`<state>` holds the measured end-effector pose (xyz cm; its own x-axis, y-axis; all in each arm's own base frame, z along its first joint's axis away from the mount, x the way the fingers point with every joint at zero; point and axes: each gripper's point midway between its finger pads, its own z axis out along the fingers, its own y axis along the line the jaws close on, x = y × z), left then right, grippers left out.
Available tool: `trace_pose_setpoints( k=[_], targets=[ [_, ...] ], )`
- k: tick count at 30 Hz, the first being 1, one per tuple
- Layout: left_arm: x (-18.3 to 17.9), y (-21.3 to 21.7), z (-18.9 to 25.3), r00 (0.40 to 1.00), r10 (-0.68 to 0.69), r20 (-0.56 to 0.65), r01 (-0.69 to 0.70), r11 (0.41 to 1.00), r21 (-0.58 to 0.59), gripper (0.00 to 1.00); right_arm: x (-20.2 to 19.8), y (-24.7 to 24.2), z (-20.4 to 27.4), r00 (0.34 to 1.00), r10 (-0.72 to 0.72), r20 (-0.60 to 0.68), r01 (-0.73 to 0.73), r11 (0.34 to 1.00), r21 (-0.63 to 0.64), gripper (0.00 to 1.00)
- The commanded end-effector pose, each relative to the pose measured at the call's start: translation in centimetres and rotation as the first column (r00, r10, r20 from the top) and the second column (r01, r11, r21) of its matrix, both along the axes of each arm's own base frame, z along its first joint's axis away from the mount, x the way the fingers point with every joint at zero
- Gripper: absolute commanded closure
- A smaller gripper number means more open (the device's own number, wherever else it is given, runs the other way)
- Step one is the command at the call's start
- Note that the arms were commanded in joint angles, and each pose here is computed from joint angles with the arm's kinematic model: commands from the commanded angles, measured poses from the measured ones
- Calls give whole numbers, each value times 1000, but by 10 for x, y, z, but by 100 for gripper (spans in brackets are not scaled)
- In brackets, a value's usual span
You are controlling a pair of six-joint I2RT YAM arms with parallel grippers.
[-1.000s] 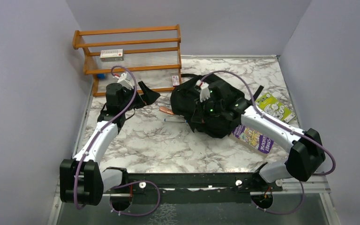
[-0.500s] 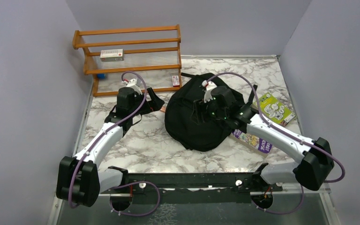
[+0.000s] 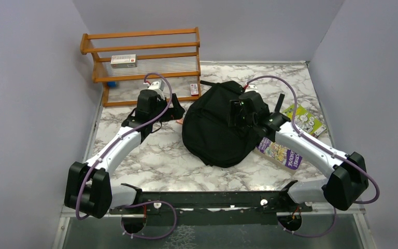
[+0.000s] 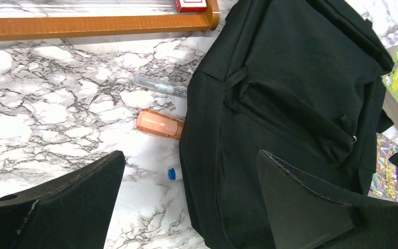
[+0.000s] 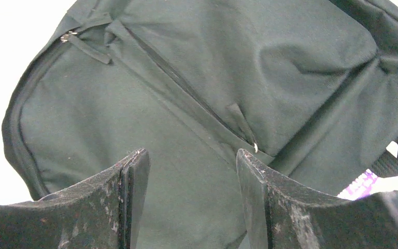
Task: Pack the student bag
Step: Place the student bag at the center of the board, then unzip the student bag at the center of the board.
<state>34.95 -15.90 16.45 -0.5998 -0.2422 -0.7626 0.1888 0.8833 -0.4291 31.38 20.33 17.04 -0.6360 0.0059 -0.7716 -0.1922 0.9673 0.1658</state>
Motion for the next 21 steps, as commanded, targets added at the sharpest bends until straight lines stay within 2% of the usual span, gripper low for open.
trace_pose_setpoints(
  k=[1,3,6,8,11,15,21],
  targets=[
    [5,3,-1,1000,5,0,-5,998,66,3,4,-20,0,993,-120,-20,120,993,-12,34],
    [5,3,-4,1000,8,-14,-7,998,68,3,4,-12,4,998,-61,-7,61,998,12,34],
    [4,-2,-7,999,-14,-31,15,998,56,3,-7,19,20,988,150,23,-152,984,90,34],
    [5,-5,-7,999,-24,-29,26,998,53,3,-12,26,25,978,206,31,-208,971,115,34],
    [8,-7,-7,999,-23,-24,24,998,61,4,-13,22,20,978,209,19,-209,975,77,34],
    [11,-11,-12,999,-28,-45,30,998,55,4,-7,5,4,994,110,-24,-110,994,18,34],
    [25,-24,-23,997,-39,-59,42,998,49,8,-3,42,-1,971,235,-49,-228,967,113,34]
  ],
)
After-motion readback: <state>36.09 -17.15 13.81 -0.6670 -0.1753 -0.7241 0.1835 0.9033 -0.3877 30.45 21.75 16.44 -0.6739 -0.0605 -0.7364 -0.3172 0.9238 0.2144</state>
